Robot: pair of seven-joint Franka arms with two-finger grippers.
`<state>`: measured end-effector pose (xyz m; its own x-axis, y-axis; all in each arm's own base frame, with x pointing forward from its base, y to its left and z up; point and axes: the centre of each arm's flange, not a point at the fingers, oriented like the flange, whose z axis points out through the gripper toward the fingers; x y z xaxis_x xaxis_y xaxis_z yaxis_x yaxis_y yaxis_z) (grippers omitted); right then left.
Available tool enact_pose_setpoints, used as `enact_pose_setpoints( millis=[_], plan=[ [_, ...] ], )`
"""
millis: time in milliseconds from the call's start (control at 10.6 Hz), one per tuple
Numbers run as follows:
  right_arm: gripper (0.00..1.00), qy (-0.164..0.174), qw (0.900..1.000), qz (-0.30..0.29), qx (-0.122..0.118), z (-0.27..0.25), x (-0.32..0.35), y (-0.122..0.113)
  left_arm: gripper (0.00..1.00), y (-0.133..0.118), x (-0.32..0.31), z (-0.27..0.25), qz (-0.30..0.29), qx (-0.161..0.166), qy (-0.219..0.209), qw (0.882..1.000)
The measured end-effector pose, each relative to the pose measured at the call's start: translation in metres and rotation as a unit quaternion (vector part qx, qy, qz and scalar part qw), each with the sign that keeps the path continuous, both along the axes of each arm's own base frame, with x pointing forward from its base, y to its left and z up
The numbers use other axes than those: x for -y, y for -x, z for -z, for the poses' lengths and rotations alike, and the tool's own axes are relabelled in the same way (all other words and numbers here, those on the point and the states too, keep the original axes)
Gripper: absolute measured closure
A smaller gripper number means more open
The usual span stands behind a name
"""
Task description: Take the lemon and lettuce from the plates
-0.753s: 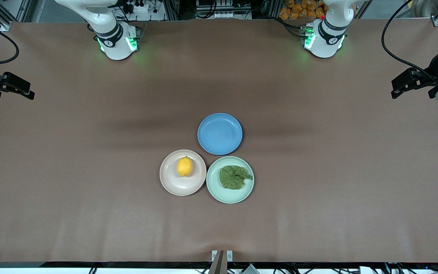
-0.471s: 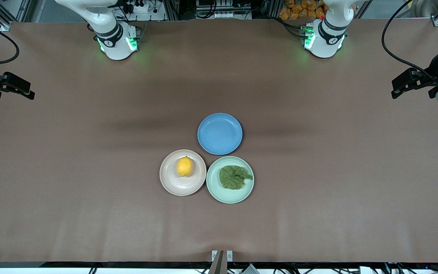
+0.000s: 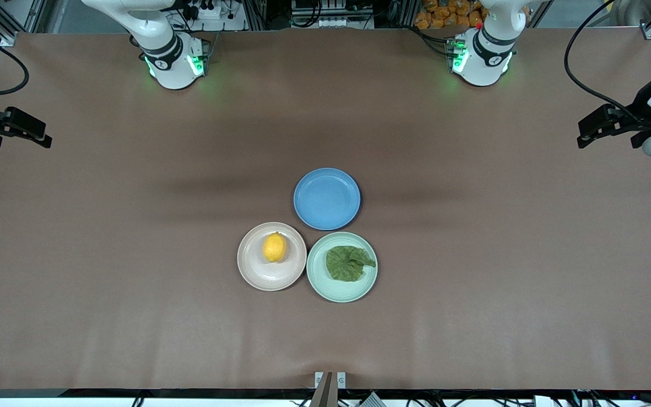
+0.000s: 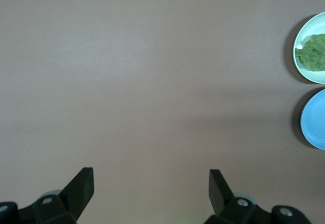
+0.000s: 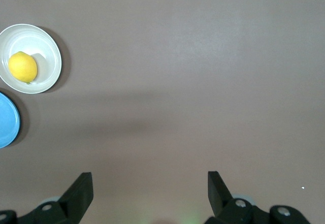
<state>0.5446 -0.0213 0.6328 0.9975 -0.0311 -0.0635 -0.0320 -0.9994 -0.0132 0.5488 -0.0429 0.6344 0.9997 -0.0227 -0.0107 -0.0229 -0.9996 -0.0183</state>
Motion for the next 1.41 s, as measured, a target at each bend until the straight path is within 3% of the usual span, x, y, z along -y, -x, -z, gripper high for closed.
enact_pose_setpoints(
  millis=[282, 565, 753, 941, 1412],
  plan=[
    [0.00, 0.000, 1.000, 0.000, 0.000, 0.000, 0.000, 0.000, 0.00, -0.006, 0.007, 0.011, 0.005, -0.010, 0.020, 1.000],
    [0.00, 0.000, 1.000, -0.001, -0.001, 0.001, -0.001, 0.000, 0.00, -0.027, 0.045, 0.025, 0.037, 0.028, 0.037, 0.998],
    [0.00, 0.000, 1.000, -0.001, -0.001, 0.001, -0.001, 0.001, 0.00, -0.050, 0.083, 0.057, 0.067, 0.050, 0.053, 0.995],
    [0.00, 0.000, 1.000, -0.001, -0.001, 0.001, -0.001, 0.001, 0.00, -0.068, 0.122, 0.097, 0.093, 0.052, 0.067, 0.992],
    [0.00, 0.000, 1.000, -0.003, -0.002, 0.002, -0.003, 0.001, 0.00, -0.079, 0.189, 0.154, 0.134, 0.055, 0.086, 0.986]
  ],
)
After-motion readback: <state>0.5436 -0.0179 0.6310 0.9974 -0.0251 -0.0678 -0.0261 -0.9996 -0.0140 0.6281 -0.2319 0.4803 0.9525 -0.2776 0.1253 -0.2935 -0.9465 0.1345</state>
